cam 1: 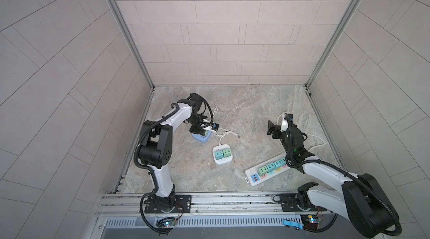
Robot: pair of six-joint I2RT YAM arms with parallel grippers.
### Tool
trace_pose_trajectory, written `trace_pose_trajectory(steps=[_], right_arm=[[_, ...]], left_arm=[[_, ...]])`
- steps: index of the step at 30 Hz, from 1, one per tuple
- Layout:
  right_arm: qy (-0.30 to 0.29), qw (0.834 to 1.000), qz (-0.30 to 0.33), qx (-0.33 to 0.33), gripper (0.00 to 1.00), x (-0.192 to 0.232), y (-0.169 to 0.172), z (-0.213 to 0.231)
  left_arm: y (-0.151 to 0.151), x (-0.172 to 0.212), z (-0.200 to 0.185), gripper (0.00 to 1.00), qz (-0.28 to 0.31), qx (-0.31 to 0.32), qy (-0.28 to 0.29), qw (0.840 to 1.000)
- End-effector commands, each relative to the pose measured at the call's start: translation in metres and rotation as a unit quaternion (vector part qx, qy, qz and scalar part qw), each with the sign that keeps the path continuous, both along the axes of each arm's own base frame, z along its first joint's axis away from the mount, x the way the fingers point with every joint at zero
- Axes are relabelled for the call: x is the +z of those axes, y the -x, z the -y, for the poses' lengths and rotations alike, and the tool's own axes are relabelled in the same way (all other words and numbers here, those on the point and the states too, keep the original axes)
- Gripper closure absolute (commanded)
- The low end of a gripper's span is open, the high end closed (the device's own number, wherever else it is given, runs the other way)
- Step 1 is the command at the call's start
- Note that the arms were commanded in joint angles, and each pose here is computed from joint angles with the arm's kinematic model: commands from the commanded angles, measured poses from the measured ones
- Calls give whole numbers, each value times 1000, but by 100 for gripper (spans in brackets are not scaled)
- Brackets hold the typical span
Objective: Insert the plug
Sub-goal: 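Lower and press the light green adapter into the light blue socket with the left gripper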
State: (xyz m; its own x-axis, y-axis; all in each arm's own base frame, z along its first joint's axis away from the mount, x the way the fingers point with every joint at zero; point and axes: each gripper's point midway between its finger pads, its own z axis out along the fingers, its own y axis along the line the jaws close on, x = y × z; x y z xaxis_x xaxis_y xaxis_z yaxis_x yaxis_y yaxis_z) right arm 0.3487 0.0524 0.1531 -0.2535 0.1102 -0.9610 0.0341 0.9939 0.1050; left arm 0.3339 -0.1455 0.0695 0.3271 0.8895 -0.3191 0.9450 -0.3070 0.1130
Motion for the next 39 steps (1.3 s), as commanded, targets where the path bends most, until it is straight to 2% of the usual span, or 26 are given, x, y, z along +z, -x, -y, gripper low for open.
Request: trace_pose_trajectory(steps=[1,21,29,33,36,39], right_arm=[[-4,1000,8,-12,1,2,2,5],[-5,1000,10,-18,1,3,3,8],[-6,1000,10,-20,1,3,3,8],[-6,1000,11,-20,1,3,4,8],[-6,1000,11,-20,1,3,4,9],[-7,1000,11,-22,1,3,4,9]], left_arm=[[35,-55,-36,100,-89,1,-85,992],[46,-62,-35,100,-118,-14,-95,988],[43,-54,-33,100,-141,3,-67,988],[40,-39,-14,100,-131,12,-23,991],[43,-34,-1,100,-116,2,-50,992],[48,-37,7,100,-106,-4,-51,993]])
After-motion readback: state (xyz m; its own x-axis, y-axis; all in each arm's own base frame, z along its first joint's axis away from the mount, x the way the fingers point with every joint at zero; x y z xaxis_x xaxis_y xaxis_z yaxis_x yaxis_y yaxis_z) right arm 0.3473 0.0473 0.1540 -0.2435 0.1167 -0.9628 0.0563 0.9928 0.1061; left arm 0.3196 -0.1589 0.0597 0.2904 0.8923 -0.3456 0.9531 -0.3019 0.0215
